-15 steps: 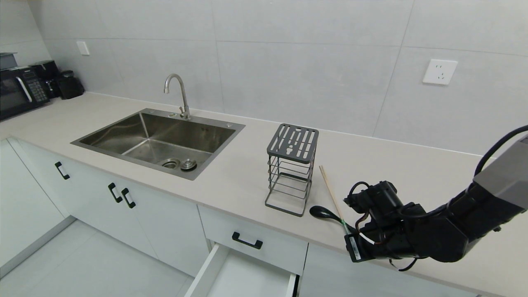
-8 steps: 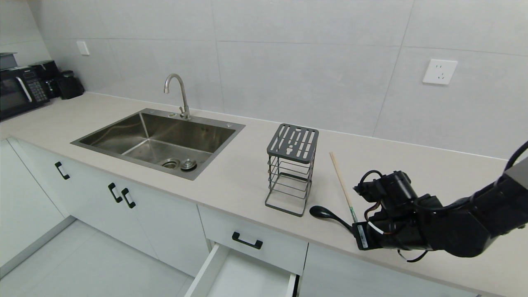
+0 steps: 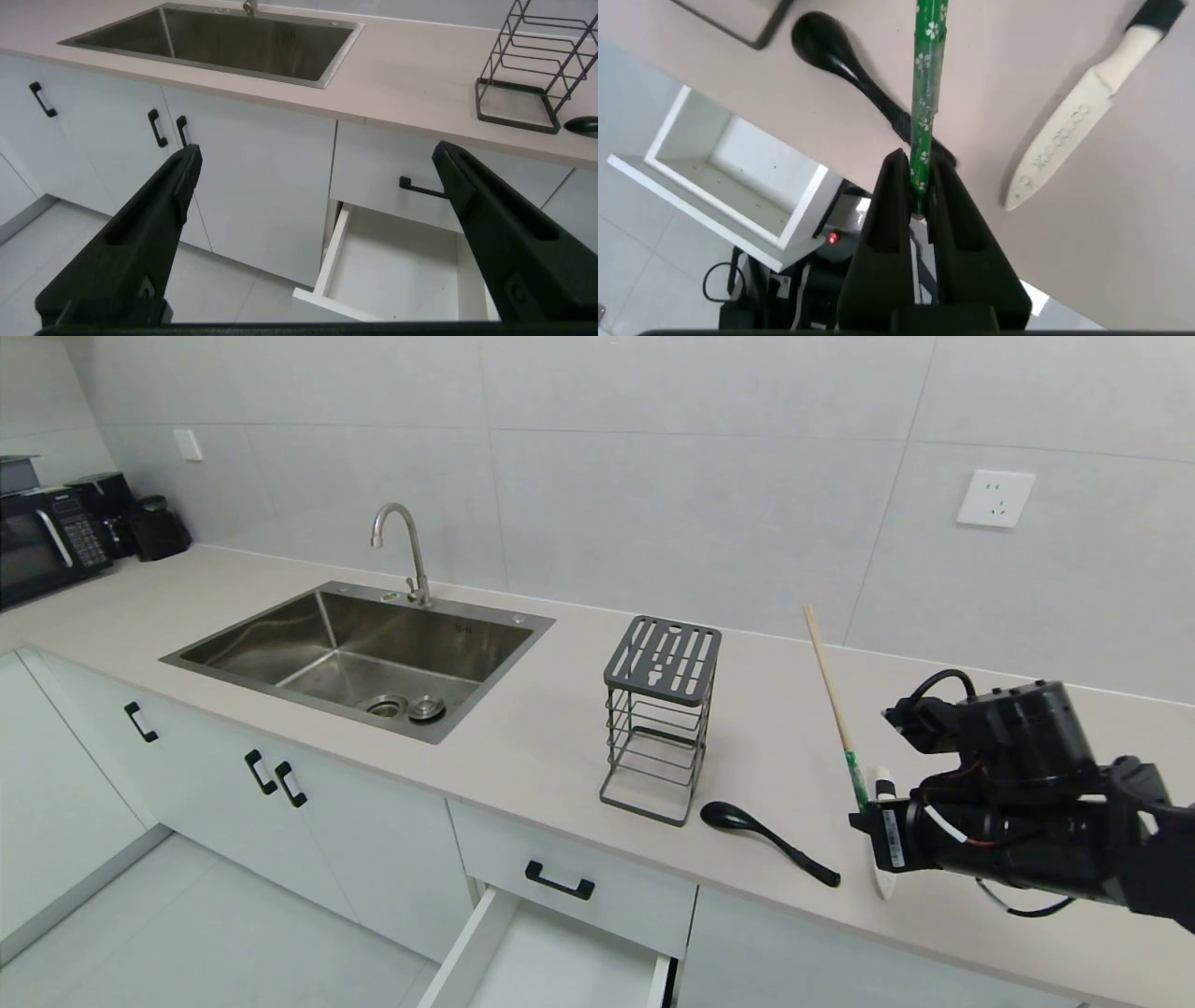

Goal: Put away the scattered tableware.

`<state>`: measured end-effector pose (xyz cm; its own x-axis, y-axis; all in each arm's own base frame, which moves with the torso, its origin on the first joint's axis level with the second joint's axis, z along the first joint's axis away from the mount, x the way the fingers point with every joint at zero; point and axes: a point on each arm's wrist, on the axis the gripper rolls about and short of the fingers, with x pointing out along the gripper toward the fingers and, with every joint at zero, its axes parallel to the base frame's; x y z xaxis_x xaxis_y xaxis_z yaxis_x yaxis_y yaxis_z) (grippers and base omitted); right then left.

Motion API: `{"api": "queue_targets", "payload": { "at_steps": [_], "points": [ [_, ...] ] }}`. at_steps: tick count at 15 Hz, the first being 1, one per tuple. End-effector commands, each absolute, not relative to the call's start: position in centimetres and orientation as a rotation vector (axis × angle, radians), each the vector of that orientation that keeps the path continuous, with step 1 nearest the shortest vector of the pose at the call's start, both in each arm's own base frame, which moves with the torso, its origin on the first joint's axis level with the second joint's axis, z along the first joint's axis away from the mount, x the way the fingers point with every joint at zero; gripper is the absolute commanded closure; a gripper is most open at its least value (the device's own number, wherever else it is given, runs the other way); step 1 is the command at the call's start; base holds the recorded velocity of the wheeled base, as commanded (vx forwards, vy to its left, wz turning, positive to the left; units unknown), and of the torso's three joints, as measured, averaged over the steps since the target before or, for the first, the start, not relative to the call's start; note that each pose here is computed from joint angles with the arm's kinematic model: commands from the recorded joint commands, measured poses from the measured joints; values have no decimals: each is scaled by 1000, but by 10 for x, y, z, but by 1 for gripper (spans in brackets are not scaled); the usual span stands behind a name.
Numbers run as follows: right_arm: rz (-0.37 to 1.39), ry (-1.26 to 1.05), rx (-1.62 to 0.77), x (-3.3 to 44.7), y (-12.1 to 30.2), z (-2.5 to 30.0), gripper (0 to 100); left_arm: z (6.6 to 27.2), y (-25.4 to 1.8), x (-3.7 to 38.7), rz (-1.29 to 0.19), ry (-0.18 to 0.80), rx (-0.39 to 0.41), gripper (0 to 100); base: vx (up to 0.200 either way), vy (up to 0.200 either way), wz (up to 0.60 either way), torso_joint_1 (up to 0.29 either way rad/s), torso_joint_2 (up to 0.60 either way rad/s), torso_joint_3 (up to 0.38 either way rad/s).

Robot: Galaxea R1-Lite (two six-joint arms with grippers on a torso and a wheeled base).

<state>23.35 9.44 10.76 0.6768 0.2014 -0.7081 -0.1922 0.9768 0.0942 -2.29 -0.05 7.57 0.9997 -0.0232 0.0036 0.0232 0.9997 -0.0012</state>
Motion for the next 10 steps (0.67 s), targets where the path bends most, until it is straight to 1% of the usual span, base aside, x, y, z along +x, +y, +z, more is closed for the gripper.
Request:
{"api": "queue_targets", "payload": {
  "at_steps": [1,5,7,10],
  "points": [
    [252,712,10,204,84,128,100,76,-1,-23,-23,-3,-1,0,0,0,0,0,0,0],
    [283,672,3,195,85,137,100,76,-1,-23,-23,-3,-1,0,0,0,0,0,0,0],
    [388,652,-48,188,97,140,100,76,-1,-23,-23,-3,-1,0,0,0,0,0,0,0],
    [619,567,-122,180,117,150,100,76,-1,-23,-23,-3,-1,0,0,0,0,0,0,0]
  ]
}}
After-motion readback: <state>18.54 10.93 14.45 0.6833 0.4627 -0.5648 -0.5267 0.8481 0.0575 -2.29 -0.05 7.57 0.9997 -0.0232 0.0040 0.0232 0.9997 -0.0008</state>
